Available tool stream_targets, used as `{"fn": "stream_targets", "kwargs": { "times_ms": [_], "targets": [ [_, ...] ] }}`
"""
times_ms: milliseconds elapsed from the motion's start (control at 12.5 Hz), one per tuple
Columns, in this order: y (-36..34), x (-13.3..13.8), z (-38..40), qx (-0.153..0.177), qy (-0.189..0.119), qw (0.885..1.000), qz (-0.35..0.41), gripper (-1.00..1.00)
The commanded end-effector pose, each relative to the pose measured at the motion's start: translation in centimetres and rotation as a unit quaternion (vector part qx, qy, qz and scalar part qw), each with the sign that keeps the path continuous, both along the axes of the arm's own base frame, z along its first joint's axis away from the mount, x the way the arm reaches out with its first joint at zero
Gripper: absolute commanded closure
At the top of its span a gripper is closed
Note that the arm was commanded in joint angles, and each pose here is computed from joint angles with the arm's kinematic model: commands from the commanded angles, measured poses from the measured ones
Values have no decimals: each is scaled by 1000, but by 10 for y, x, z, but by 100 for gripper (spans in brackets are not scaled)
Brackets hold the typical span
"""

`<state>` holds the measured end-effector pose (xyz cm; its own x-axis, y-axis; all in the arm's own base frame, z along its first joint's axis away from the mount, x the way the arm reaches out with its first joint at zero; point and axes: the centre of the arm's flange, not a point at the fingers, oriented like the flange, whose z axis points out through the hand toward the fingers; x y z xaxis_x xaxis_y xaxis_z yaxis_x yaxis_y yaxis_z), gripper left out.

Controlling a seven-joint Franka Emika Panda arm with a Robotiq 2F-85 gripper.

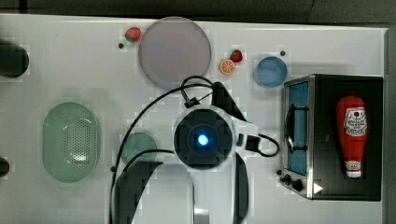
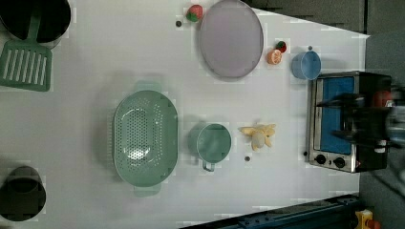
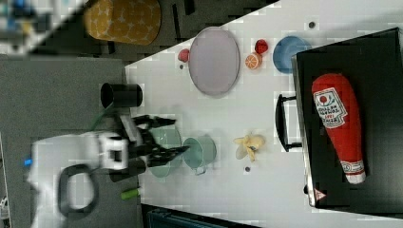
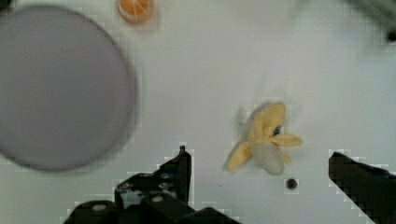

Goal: Pick banana from plate and place on table.

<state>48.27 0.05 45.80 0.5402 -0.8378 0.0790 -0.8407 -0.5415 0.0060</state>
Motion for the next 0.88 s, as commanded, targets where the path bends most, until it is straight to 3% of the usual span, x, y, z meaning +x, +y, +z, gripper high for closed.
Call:
{"fn": "stream_targets", "kwargs": {
  "times_ms": [80,400,560,880],
  "targets": [
    [-10,0,84,-7,-9,1000,23,-100],
    [-16,-30,152,13,8,1000,6,-100],
    [-19,-36,164,13,-5,1000,3,-100],
    [-18,-36,159,13,4,1000,4,-100]
  ]
}}
